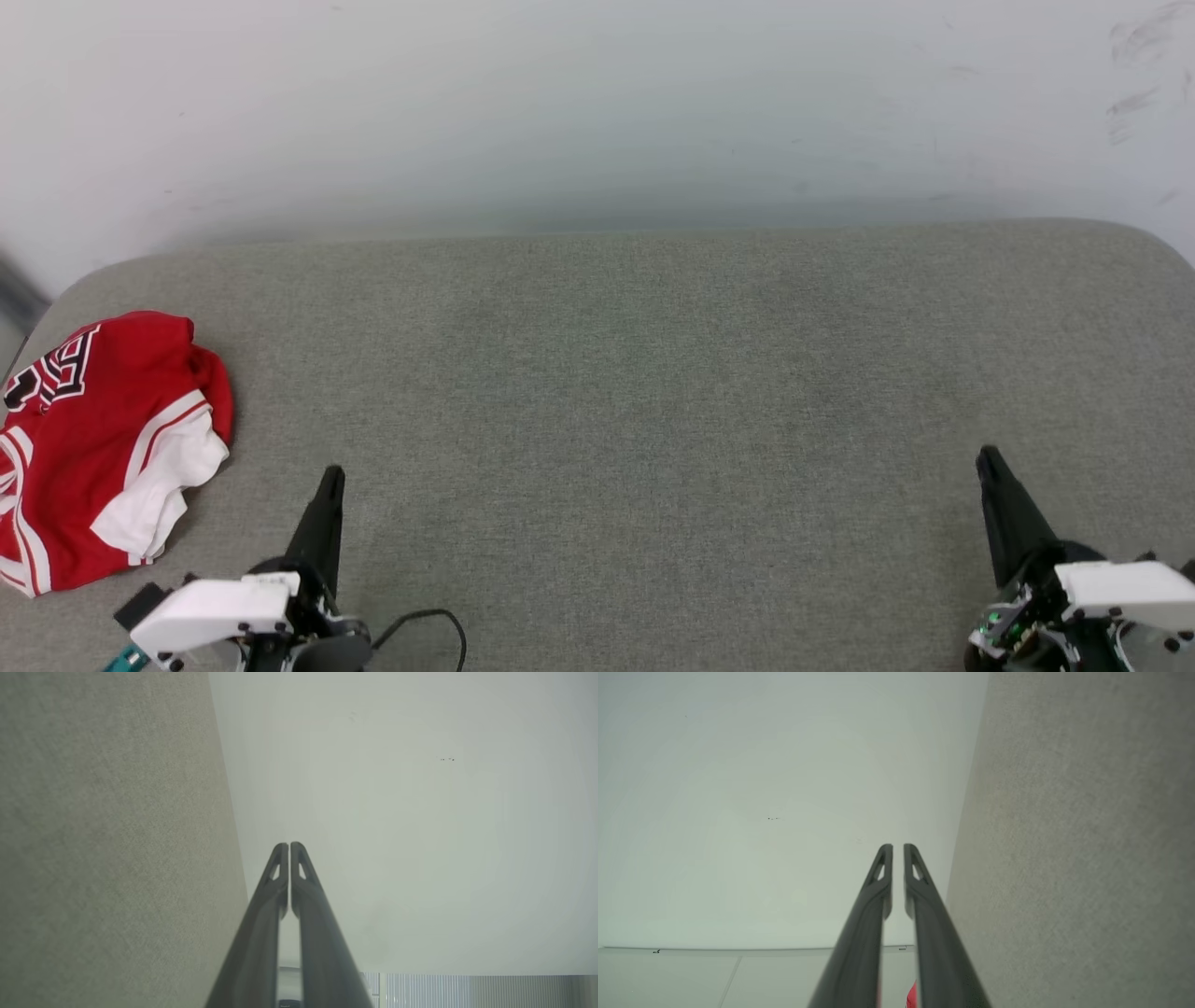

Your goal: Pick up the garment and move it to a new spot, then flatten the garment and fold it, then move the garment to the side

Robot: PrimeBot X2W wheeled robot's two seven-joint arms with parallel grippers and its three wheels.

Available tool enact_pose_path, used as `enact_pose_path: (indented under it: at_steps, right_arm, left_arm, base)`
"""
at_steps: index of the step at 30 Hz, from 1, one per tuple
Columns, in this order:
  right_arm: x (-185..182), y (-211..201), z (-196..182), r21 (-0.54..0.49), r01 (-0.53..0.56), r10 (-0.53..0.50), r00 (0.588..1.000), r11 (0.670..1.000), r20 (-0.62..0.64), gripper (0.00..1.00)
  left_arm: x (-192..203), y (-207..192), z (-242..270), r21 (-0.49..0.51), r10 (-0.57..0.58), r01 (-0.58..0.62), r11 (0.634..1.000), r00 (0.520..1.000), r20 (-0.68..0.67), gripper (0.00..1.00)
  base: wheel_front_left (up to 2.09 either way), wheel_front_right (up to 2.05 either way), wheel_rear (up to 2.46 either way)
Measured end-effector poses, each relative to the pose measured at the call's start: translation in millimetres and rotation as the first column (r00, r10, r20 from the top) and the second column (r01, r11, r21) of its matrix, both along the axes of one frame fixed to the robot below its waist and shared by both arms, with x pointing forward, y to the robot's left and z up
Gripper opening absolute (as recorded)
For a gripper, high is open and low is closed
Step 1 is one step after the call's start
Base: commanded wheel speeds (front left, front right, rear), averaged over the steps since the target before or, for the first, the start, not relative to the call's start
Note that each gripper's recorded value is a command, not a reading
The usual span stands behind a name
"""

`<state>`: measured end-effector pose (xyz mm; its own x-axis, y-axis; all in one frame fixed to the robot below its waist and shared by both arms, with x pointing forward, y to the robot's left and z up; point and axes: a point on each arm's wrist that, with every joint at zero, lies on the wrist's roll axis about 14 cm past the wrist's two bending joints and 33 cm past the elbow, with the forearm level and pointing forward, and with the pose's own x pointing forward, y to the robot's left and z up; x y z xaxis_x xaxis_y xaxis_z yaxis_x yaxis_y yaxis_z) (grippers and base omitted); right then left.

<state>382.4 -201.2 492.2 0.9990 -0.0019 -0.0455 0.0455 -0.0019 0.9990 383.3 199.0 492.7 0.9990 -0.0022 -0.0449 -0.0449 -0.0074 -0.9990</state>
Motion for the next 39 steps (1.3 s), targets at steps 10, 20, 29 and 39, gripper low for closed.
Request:
enact_pose_path:
  at_steps: [10, 20, 29, 39]
  right_arm:
    - [-9, 2, -18, -0.036, 0.011, -0.013, 0.998, 0.999, -0.054, 1.0]
    - [-9, 2, -16, -0.154, 0.015, -0.023, 0.998, 0.988, -0.052, 1.0]
    - [-10, -1, -13, -0.339, 0.014, -0.031, 0.999, 0.941, -0.043, 1.0]
    - [-3, -2, 20, -0.586, 0.053, -0.023, 0.998, 0.808, 0.058, 1.0]
  left_arm:
    - [-10, 4, -16, 0.015, 0.034, -0.033, 0.999, 0.998, -0.046, 1.0]
    - [-16, 16, -18, 0.066, 0.091, -0.087, 0.994, 0.994, -0.054, 1.0]
    - [-20, 45, -15, 0.192, 0.182, -0.17, 0.966, 0.982, -0.043, 1.0]
    - [-20, 66, 10, 0.379, 0.239, -0.236, 0.895, 0.97, 0.04, 1.0]
  base:
    - [0.0, 0.0, 0.0]
    - [0.0, 0.0, 0.0]
    - [0.0, 0.0, 0.0]
    - [0.0, 0.0, 0.0]
